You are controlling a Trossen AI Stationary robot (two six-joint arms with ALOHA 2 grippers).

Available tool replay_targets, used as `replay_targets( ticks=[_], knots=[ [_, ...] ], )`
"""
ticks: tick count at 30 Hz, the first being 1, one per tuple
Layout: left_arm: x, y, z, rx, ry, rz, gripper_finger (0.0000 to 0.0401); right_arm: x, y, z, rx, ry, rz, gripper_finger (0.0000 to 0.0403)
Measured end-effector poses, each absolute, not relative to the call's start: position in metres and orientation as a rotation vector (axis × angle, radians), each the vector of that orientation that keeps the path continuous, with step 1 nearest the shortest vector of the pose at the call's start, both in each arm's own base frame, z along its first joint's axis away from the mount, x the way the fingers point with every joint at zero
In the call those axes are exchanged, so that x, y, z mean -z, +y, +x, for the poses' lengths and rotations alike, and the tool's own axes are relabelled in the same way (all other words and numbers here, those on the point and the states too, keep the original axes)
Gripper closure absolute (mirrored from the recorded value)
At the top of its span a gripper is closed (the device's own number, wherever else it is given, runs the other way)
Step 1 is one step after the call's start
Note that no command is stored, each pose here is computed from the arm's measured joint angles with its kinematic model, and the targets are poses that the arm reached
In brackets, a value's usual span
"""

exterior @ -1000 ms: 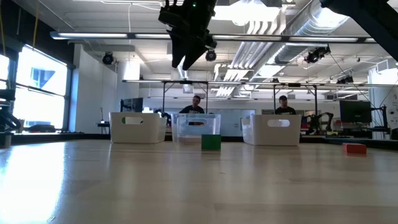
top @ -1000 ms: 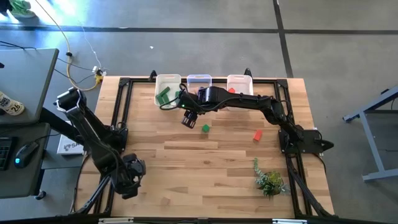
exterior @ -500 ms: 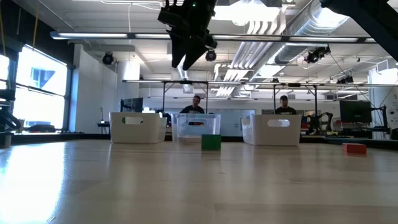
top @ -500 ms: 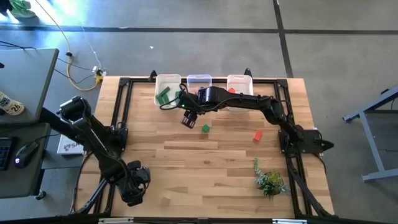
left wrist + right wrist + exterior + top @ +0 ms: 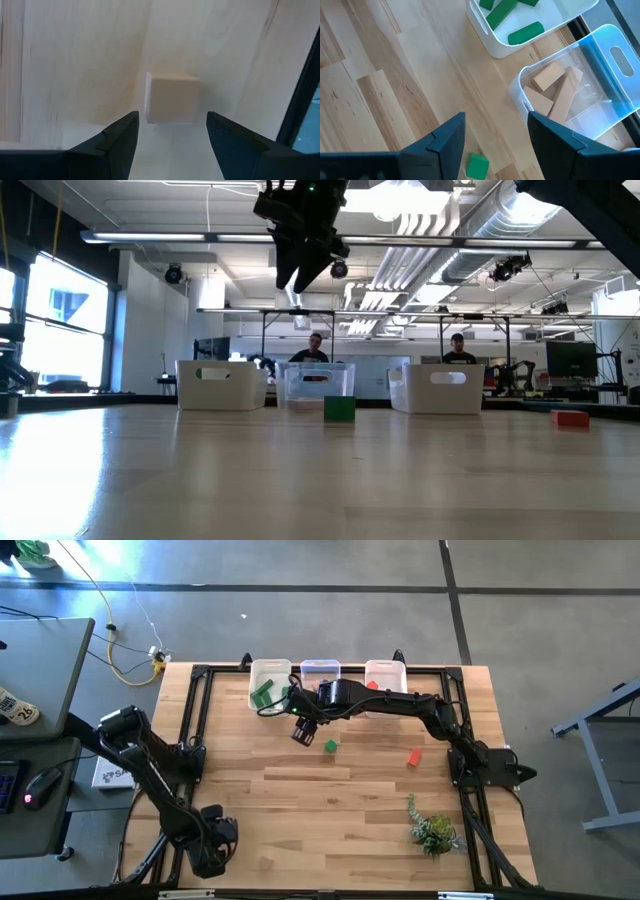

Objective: Sort & place blocks by color
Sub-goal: Put the brown block into the transparent bin

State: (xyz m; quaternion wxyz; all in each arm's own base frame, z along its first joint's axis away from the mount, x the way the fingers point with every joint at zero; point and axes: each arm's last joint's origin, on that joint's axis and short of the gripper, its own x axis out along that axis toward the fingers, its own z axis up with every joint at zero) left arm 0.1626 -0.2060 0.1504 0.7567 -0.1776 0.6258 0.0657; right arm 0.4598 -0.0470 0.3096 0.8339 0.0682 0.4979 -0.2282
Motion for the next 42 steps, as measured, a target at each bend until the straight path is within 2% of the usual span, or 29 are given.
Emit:
replay_targets(
  ticks=[8,26,35,40,42],
  knots=[
    [-0.137,-0.209,0.165,-0.170,1.380,-0.364,0.0178,-0.309,-0.047,0.460,0.485,1.054,0.147,0.0201],
    [-0.136,-0.204,0.175,-0.203,1.306,-0.352,0.0182,-0.307,-0.047,0.461,0.495,1.056,0.162,0.0201],
    [-0.133,-0.203,0.176,-0.183,1.351,-0.334,0.0236,-0.293,-0.047,0.463,0.494,1.103,0.157,0.0201],
    [-0.134,-0.203,0.176,-0.174,1.354,-0.340,0.0287,-0.280,-0.046,0.462,0.461,1.159,0.178,0.0201],
    [-0.136,-0.204,0.176,-0.152,1.359,-0.342,0.0292,-0.277,-0.045,0.462,0.432,1.172,0.195,0.0201]
  ],
)
